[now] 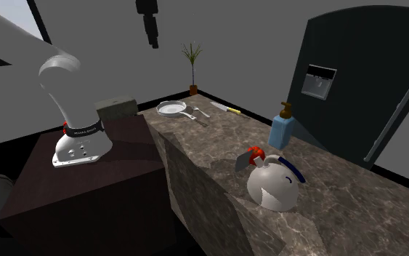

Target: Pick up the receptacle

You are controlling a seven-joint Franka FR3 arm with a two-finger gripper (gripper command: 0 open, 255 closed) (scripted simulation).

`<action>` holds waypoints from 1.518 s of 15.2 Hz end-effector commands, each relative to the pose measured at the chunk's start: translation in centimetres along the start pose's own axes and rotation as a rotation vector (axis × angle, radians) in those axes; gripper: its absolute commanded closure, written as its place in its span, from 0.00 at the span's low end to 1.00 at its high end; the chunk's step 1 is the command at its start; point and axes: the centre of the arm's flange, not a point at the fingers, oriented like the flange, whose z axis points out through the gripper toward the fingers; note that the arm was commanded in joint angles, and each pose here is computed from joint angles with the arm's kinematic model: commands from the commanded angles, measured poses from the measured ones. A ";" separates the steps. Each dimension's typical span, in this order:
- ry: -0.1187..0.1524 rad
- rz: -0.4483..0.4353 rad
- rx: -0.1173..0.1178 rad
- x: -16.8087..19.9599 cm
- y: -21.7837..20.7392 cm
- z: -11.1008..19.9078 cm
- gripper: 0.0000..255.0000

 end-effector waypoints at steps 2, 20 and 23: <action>0.006 -0.004 0.001 0.4 0.8 0.9 0.00; 0.106 -0.080 0.015 9.8 14.2 17.5 0.00; 0.122 -0.092 0.017 11.6 16.3 20.2 0.00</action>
